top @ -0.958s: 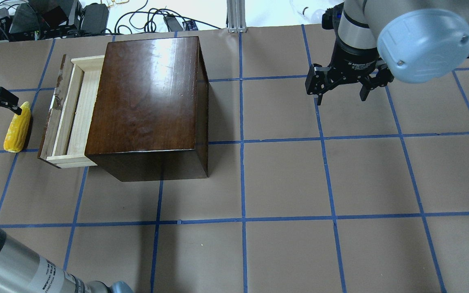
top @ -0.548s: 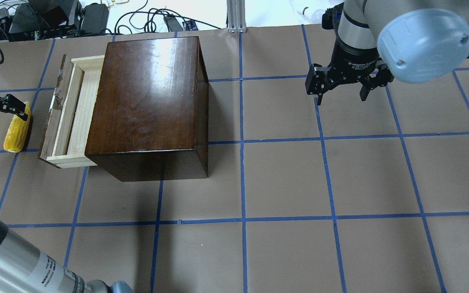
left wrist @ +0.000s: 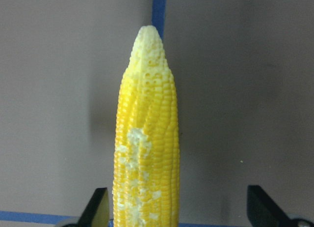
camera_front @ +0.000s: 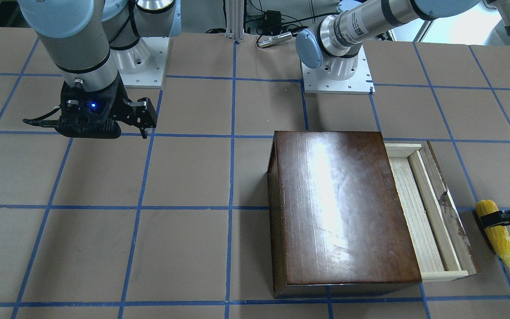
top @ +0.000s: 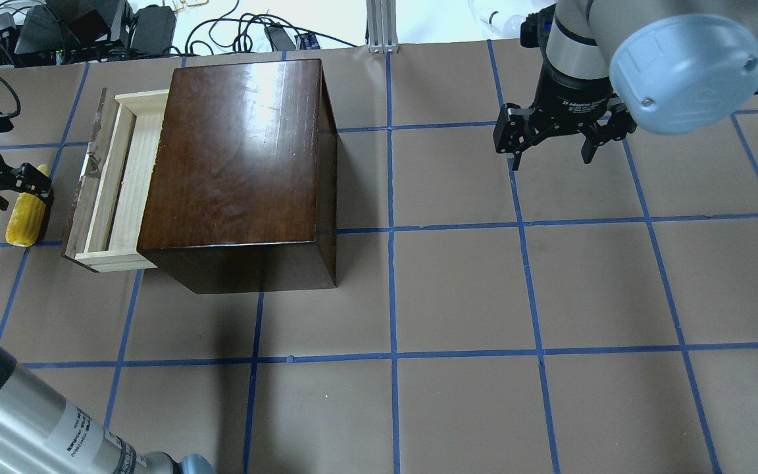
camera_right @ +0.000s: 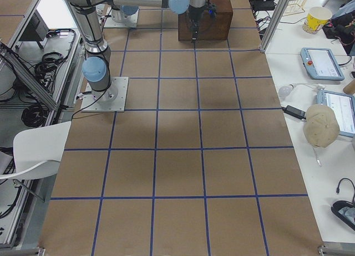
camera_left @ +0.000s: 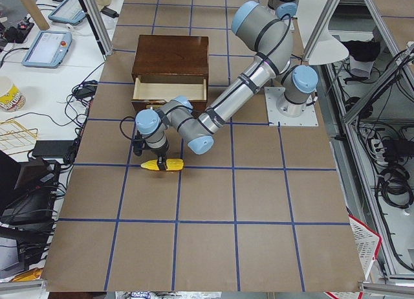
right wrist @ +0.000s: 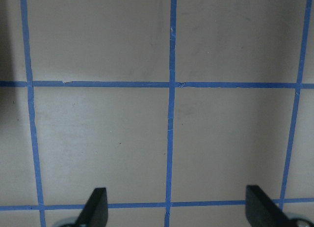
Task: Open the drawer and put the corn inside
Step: 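Lower the left gripper and grasp the yellow corn cob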
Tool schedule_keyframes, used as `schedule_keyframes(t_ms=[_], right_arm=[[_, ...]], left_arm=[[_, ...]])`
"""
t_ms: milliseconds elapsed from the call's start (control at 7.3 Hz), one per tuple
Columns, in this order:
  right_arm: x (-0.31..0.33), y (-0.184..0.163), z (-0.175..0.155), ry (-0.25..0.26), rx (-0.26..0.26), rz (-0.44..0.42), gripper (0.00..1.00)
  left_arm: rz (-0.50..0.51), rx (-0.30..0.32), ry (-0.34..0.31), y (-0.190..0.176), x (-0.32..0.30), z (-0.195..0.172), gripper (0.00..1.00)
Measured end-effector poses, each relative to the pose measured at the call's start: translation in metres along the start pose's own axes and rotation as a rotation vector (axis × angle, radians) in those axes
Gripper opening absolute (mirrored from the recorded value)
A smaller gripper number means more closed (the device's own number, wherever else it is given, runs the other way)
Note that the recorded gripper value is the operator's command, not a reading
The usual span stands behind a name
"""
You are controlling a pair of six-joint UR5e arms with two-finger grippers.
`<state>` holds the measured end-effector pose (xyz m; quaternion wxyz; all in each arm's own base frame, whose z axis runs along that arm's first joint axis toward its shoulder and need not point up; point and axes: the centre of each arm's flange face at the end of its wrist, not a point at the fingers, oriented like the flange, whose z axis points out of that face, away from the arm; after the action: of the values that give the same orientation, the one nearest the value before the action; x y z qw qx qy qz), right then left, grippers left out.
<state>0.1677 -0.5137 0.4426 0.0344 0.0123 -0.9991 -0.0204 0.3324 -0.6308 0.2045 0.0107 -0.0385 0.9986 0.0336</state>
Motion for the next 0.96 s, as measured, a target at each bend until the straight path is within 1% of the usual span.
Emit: schedule_keyframes(t_ms=[137, 274, 411, 548, 685, 958], right_arm=[[0.000, 0.000, 0.000, 0.000, 0.000, 0.000, 1.00], [0.000, 0.000, 0.000, 0.000, 0.000, 0.000, 1.00], [0.000, 0.000, 0.000, 0.000, 0.000, 0.000, 1.00], [0.000, 0.000, 0.000, 0.000, 0.000, 0.000, 1.00], [0.000, 0.000, 0.000, 0.000, 0.000, 0.000, 1.00], [0.000, 0.000, 0.000, 0.000, 0.001, 0.000, 1.00]], left_arm=[[-0.001, -0.003, -0.015, -0.001, -0.002, 0.006, 0.94], [-0.001, -0.003, -0.021, -0.002, -0.003, 0.010, 0.33], [-0.003, -0.001, -0.022, -0.003, -0.004, 0.011, 0.22], [-0.003, 0.001, -0.021, -0.003, -0.004, 0.012, 0.06], [-0.002, 0.003, -0.022, -0.004, -0.005, 0.011, 0.00], [-0.002, 0.012, -0.026, -0.003, -0.005, 0.001, 0.00]])
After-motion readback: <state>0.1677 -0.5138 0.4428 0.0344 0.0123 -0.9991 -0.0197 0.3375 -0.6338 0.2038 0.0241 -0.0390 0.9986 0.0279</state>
